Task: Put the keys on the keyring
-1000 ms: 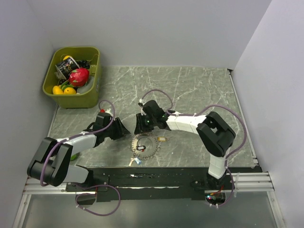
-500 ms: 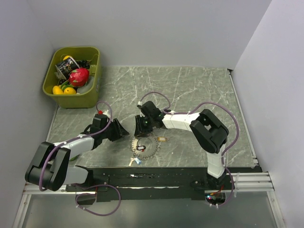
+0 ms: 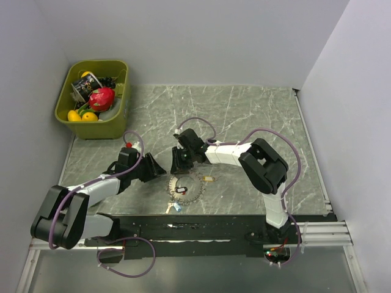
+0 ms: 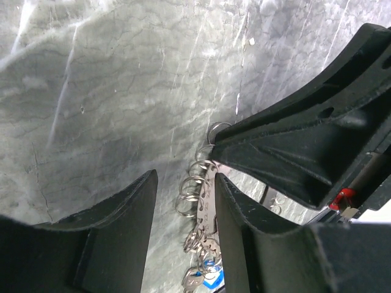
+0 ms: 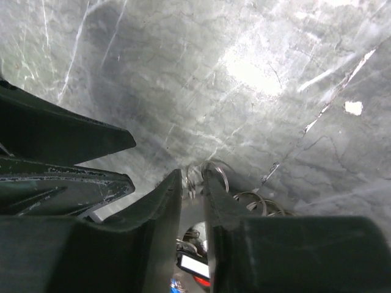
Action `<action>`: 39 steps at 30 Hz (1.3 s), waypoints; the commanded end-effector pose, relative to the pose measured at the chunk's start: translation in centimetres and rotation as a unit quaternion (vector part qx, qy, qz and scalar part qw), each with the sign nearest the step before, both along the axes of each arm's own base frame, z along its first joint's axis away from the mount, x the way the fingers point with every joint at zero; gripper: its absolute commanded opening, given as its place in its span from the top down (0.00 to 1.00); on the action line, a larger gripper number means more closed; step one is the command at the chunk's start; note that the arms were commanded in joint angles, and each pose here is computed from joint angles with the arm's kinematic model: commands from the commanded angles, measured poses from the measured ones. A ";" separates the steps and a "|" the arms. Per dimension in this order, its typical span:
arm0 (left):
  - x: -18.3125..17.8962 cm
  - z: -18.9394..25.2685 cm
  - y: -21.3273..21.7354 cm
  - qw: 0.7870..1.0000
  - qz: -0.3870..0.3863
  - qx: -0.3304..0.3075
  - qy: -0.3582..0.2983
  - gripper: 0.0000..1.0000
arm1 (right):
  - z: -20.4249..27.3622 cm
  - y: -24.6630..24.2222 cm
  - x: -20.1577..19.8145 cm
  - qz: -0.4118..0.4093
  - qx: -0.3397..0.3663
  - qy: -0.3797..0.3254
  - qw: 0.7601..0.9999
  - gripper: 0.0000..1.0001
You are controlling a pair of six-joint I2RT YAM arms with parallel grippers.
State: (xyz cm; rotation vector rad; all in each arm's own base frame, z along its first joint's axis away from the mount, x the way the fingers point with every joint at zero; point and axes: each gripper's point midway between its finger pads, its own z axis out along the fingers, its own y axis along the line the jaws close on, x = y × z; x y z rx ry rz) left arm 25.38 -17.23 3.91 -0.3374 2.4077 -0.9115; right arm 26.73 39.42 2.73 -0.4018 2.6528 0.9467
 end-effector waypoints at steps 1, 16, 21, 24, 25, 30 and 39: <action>0.3 1.0 -0.1 1.000 -0.004 -0.007 -0.021 0.52 | -0.1 0.7 0.6 -0.003 0.005 -0.004 1.000 0.81; 0.8 3.2 -0.1 0.998 -0.013 -0.008 -0.069 0.51 | 5.8 -0.3 0.8 -0.001 0.048 -0.083 0.995 1.00; 1.0 6.0 -0.4 0.993 -0.015 -0.028 -0.114 0.51 | 9.7 -0.9 0.7 0.010 0.079 -0.137 0.987 1.00; 1.1 7.8 -0.5 0.989 -0.018 -0.037 -0.143 0.51 | 11.4 -1.5 0.4 0.011 0.089 -0.158 0.983 1.00; 1.1 8.4 -0.6 0.987 -0.021 -0.041 -0.154 0.51 | 11.7 -1.7 0.3 0.012 0.091 -0.162 0.982 1.00; 0.6 11.5 -1.3 0.973 -0.046 -0.072 -0.214 0.50 | 14.1 -1.7 -0.1 0.025 0.121 -0.194 0.973 1.00; -1.7 15.6 -2.7 0.933 -0.113 -0.124 -0.317 0.52 | 17.9 -1.9 -2.7 0.071 0.197 -0.226 0.951 1.00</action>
